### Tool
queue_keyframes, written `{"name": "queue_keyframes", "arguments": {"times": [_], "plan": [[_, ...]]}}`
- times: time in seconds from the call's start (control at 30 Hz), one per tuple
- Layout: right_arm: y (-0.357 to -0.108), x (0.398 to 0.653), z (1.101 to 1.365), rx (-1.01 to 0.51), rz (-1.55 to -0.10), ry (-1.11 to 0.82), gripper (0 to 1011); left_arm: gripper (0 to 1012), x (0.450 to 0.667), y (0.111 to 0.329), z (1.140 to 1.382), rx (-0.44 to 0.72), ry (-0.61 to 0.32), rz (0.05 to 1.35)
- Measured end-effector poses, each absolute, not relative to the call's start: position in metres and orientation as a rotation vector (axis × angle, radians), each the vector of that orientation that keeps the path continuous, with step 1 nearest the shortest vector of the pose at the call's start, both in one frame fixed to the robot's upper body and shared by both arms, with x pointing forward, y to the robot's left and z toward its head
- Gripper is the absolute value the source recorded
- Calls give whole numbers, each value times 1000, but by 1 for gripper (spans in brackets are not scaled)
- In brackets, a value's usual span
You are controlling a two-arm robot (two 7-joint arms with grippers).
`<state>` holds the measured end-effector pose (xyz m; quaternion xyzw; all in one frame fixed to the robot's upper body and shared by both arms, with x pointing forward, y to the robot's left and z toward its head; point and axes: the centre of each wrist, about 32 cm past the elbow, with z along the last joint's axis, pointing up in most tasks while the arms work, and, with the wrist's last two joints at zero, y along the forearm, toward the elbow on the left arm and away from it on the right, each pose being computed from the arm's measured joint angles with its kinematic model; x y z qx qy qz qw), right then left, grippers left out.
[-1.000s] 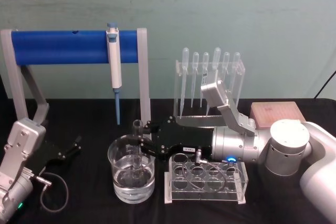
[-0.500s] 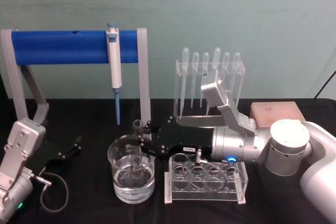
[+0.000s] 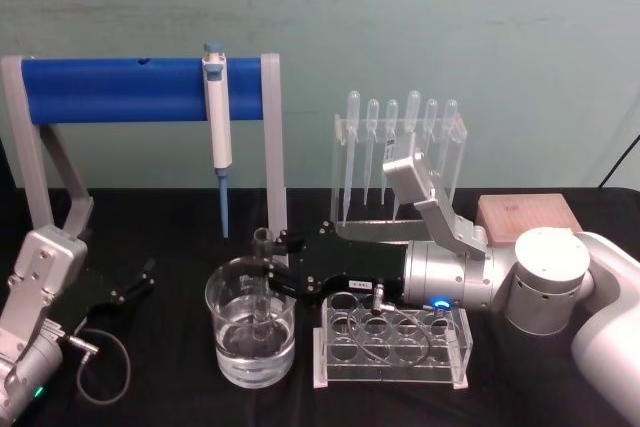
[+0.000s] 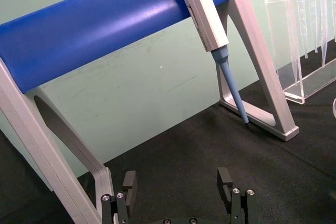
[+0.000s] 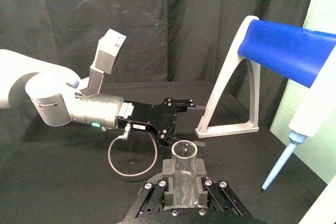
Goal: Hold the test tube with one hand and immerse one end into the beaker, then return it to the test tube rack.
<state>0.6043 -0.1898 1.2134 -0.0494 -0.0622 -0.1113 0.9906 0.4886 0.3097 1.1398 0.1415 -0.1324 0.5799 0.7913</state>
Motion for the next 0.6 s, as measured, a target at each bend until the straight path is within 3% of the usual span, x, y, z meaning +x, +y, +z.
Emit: {"name": "queue_keyframes", "arguments": {"times": [0.6], "plan": [[-190,604,1213,-99,-224,-125,235,1000,489,310,1140,304,-285,1248]]}}
